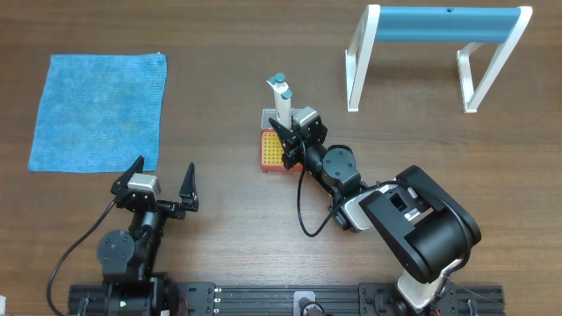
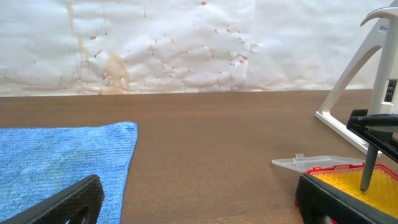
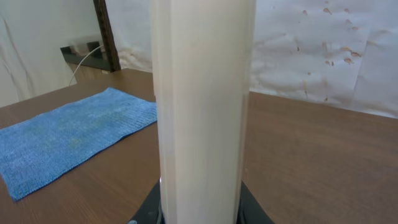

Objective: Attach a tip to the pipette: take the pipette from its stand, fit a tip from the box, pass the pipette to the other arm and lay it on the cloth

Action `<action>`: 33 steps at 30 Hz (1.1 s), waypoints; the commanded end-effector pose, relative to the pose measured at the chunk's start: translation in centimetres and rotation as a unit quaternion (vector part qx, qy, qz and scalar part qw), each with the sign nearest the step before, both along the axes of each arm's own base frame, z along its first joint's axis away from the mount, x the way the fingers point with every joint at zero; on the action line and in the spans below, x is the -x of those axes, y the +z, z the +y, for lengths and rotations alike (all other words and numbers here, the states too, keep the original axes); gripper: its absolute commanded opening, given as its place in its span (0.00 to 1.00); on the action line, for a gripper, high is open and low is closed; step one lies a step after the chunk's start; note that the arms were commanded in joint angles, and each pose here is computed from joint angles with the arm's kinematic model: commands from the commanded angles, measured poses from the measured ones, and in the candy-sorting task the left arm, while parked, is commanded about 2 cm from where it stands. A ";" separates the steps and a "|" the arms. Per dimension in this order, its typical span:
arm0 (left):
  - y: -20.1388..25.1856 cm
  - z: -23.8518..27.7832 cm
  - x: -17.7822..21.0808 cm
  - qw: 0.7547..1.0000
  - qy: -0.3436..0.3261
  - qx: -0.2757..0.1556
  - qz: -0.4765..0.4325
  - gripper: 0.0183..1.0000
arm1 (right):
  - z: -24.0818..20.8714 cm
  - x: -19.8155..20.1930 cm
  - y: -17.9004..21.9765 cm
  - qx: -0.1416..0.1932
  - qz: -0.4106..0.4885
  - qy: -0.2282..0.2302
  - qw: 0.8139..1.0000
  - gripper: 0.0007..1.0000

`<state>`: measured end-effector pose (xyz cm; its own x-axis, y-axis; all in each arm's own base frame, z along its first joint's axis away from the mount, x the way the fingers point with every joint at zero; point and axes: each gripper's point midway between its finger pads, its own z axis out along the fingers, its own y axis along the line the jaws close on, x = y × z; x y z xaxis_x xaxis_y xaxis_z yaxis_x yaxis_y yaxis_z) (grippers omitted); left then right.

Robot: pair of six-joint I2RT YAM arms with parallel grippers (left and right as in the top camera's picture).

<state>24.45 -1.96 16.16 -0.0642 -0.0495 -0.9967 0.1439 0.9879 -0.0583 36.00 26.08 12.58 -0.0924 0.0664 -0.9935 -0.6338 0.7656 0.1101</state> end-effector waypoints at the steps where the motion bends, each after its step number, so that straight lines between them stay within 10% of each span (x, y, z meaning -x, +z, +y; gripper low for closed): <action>1: -0.2 0.1 0.0 1.000 0.003 -0.007 0.001 1.00 | -0.2 1.3 -3.8 0.029 0.053 0.009 0.998 0.08; 33: -0.2 0.1 0.0 1.000 0.003 -0.007 0.001 1.00 | 0.2 0.8 5.2 -0.047 -0.062 0.011 0.997 0.08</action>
